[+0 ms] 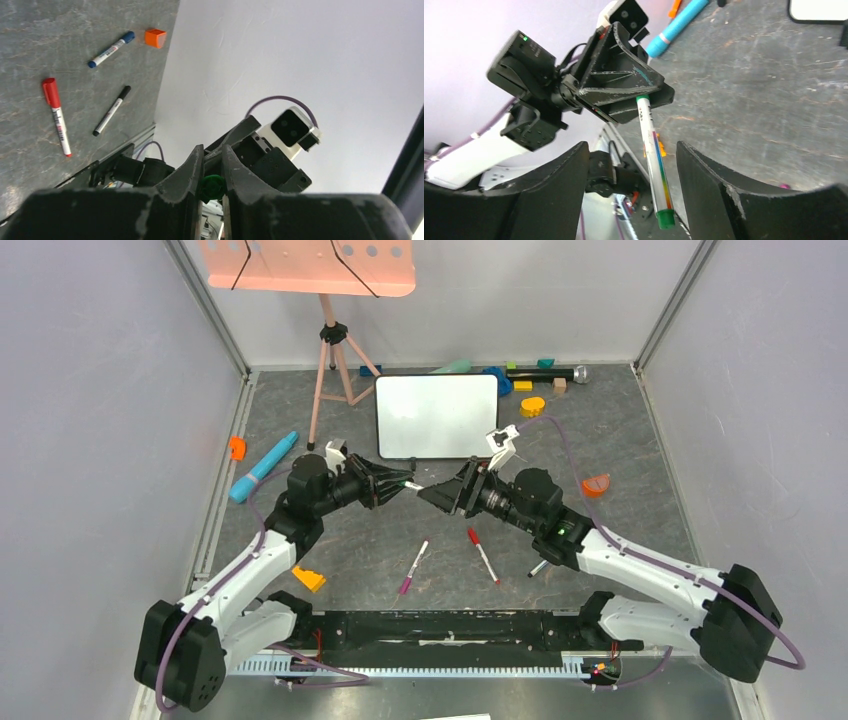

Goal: Write a sentence on the whiteboard
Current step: Open the whiteboard marker at the center of the board.

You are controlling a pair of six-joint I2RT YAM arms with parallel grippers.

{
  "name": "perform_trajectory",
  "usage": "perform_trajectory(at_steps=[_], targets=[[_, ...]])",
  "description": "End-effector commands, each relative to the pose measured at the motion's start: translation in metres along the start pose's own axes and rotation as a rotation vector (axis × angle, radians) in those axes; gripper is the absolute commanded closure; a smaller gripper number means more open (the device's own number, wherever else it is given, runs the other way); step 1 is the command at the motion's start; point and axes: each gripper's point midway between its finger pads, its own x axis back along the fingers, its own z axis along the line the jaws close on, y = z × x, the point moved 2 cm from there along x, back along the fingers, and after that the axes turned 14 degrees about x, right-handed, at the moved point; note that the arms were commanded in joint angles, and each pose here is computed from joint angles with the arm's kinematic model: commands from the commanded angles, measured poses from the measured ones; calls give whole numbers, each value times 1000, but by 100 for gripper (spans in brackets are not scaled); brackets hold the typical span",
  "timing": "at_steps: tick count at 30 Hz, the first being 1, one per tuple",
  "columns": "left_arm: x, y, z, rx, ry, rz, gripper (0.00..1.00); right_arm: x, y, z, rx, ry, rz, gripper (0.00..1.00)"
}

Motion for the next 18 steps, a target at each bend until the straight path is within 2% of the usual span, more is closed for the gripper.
perform_trajectory(at_steps=[1, 7, 11, 13, 15, 18], targets=[[5, -6, -23, 29, -97, 15, 98, -7, 19, 20, -111, 100, -77, 37], [9, -6, -21, 38, -105, 9, 98, -16, 19, 19, -137, 94, -61, 58], [9, -7, -20, 33, -105, 13, 98, -18, 16, 16, -152, 85, -50, 80], [9, -7, -19, 32, -101, 13, 98, -18, 12, 15, -159, 79, -35, 85], [8, -6, -19, 27, -99, 12, 98, -17, 9, 14, -170, 76, -26, 100], [6, -5, -18, 18, -83, 6, 98, -12, 4, 10, -185, 56, -16, 100]])
